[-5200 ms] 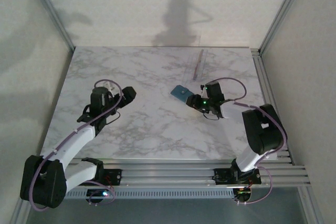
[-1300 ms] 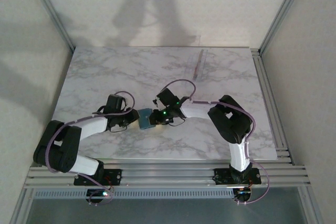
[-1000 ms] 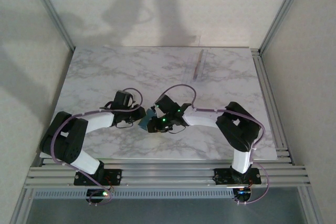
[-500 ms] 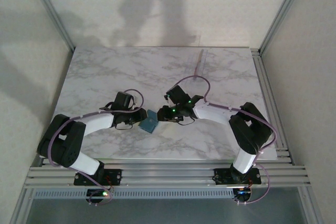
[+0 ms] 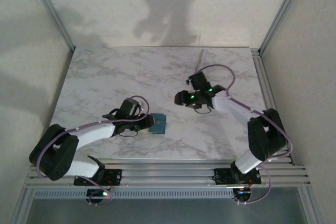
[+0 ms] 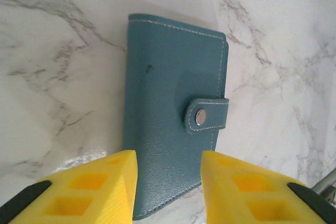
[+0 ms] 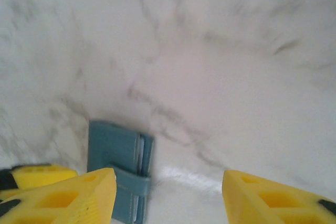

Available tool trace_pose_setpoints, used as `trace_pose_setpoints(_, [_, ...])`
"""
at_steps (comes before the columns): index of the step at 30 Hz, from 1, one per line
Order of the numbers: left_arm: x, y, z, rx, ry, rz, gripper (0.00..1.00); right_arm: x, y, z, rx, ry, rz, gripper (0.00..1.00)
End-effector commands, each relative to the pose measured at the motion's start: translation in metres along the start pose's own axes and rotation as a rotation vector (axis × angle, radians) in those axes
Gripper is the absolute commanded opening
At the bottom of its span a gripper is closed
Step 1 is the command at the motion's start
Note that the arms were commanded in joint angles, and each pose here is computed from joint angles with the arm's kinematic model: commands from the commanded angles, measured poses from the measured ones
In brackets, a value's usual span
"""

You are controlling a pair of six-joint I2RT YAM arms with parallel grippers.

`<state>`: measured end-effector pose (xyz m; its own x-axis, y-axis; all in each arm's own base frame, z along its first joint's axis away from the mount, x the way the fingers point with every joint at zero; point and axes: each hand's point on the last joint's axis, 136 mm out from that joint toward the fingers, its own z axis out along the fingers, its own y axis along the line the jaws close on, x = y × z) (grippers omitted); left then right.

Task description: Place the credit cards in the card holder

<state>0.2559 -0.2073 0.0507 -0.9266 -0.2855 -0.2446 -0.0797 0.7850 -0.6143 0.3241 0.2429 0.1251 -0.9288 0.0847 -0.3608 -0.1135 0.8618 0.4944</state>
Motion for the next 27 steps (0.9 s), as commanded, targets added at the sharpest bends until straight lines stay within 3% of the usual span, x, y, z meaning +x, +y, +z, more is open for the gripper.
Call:
trace_pose_setpoints(1, [-0.022, -0.008, -0.024, -0.025, -0.127, -0.011, 0.41, -0.045, -0.021, -0.038, 0.047, -0.117, -0.008, 0.56])
trace_pose_setpoints(3, [-0.039, -0.02, -0.05, 0.018, -0.248, -0.006, 0.56, -0.068, -0.034, -0.051, 0.072, -0.154, 0.004, 0.54])
trace_pose_setpoints(5, [-0.051, -0.028, -0.073, 0.038, -0.332, 0.009, 0.62, -0.084, -0.053, -0.058, 0.101, -0.174, 0.038, 0.5])
trace_pose_setpoints(8, [-0.066, -0.028, -0.099, 0.001, -0.415, 0.033, 0.7, -0.103, -0.077, -0.056, 0.131, -0.19, 0.067, 0.46])
trace_pose_setpoints(11, [-0.073, -0.021, -0.106, -0.043, -0.46, 0.038, 0.71, -0.119, -0.088, -0.041, 0.119, -0.173, 0.062, 0.38])
trace_pose_setpoints(20, [-0.065, -0.017, -0.083, -0.037, -0.363, 0.053, 0.71, -0.159, -0.091, -0.005, 0.096, -0.141, 0.035, 0.34])
trace_pose_setpoints(27, [-0.058, -0.013, -0.073, -0.033, -0.321, 0.061, 0.71, -0.166, -0.104, 0.014, 0.135, -0.12, 0.049, 0.28])
